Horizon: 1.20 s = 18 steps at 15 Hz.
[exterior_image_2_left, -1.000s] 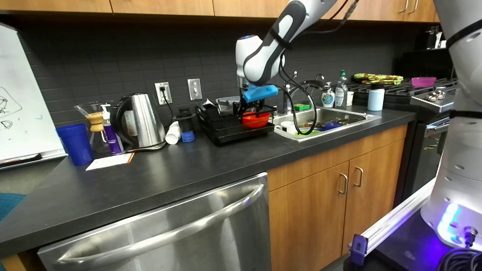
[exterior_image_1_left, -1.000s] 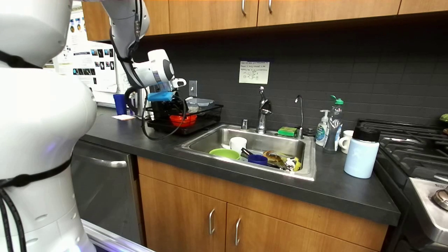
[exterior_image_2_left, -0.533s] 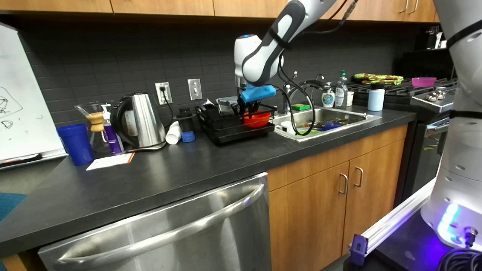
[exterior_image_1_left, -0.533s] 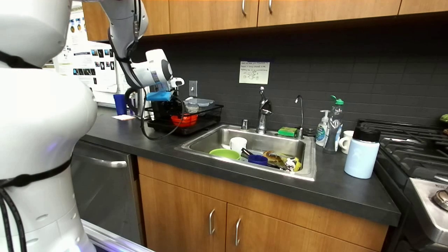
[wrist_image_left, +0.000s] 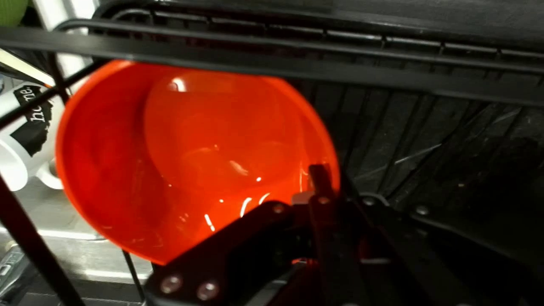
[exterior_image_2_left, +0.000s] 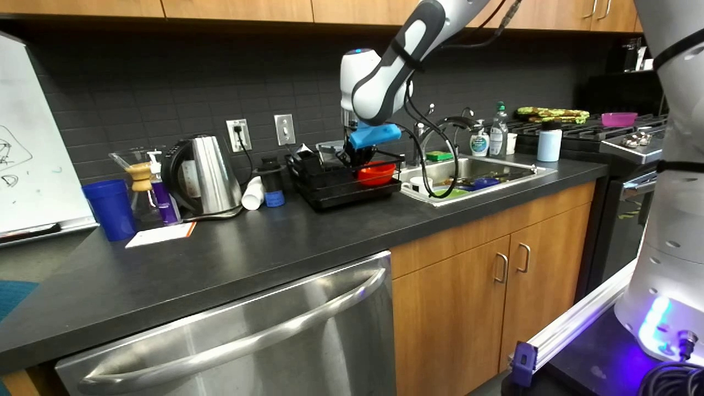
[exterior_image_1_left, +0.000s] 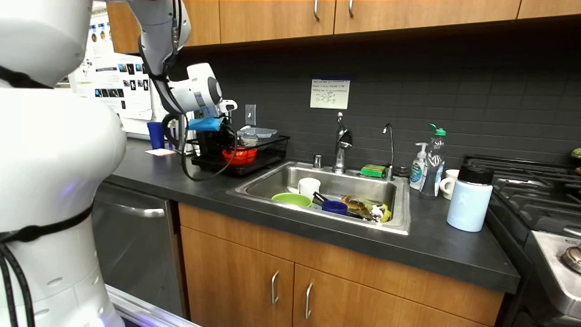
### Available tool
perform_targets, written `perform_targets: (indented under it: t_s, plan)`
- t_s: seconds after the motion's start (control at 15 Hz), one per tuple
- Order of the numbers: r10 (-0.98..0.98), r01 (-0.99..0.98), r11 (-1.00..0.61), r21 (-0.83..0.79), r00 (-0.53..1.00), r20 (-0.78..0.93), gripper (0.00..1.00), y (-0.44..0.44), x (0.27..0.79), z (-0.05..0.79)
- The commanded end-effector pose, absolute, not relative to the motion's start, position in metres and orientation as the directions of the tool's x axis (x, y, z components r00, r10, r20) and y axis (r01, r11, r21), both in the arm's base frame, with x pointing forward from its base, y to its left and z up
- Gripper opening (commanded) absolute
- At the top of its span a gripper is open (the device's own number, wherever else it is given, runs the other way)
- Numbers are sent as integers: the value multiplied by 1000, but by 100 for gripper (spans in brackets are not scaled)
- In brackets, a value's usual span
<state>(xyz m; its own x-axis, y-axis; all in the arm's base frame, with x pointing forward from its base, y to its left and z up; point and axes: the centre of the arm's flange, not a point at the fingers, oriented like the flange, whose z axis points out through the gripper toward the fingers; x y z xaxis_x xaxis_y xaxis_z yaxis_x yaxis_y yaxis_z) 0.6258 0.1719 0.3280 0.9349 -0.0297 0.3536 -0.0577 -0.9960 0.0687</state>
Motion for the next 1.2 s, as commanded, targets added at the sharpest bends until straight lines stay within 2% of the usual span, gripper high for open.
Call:
perform_targets:
  t_s: [0.0, 0.6, 1.13]
  plan:
    - [-46, -70, -996, 57, 934, 355, 1, 159, 615, 336]
    - [-16, -22, -1000, 8, 893, 450, 1, 157, 578, 377]
    - [8, 44, -996, -71, 895, 446, 1, 158, 561, 397]
